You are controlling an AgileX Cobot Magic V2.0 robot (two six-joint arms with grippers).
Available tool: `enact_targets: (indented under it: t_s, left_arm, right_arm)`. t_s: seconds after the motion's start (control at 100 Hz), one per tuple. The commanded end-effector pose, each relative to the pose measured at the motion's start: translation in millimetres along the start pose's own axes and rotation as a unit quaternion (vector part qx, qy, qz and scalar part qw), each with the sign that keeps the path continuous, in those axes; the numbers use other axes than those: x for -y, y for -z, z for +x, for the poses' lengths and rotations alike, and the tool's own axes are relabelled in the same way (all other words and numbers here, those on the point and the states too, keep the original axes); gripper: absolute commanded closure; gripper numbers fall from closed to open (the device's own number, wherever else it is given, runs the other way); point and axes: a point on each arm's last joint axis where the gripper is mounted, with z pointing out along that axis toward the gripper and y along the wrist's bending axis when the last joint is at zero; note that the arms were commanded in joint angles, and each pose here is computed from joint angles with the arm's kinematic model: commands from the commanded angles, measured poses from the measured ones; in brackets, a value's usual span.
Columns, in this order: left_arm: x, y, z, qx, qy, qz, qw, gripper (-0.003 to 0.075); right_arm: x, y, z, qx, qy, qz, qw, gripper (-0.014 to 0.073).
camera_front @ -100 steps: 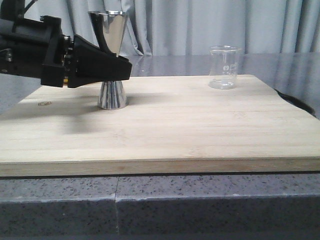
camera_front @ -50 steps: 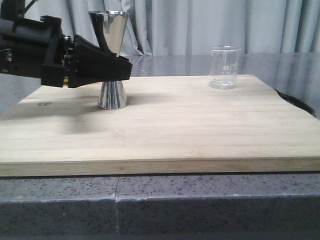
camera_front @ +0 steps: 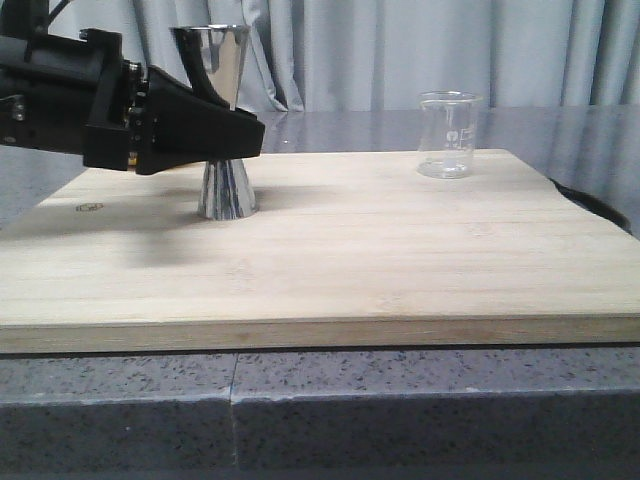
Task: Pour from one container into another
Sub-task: 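Lower the filled jigger onto the board with the left gripper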
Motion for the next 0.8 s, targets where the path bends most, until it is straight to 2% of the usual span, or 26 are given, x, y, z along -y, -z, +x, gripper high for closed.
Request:
enact_targets:
  t_s: [0.0,0.1,0.22,0.29,0.44,0.7,0.79]
  left_arm:
    - [3,5,-32,0.084,-0.017,0.013,0.996,0.0467]
    - [3,5,-32,0.084,-0.017,0.013,0.996,0.0403]
    - [3,5,-32,0.084,-0.017,0.013,0.996,0.0274]
    - [3,5,-32,0.084,-0.017,0.013,0.996,0.0225]
    - [1,7,-31,0.081,-0.015,0.011,0.997,0.0214]
    - [-3,23,-22,0.041,0.038,0.026,0.998,0.0214]
    - [-2,25,-20,0.026,0.037,0.035,0.998,0.0214]
  right_arm:
    - [1,3,-31,0.058,0.014,0.002,0.998,-0.0036]
    - [1,3,-31,0.058,0.014,0.002,0.998,-0.0036]
    - [1,3,-31,0.058,0.014,0.002,0.998,-0.0036]
    - [1,3,-31,0.058,0.014,0.002,0.998,-0.0036]
    - [1,3,-31,0.057,0.014,0.003,0.998,-0.0036]
    - [1,3,-30,0.056,0.014,0.004,0.998,-0.0036]
    - [1,3,-30,0.056,0.014,0.004,0.998,-0.0036]
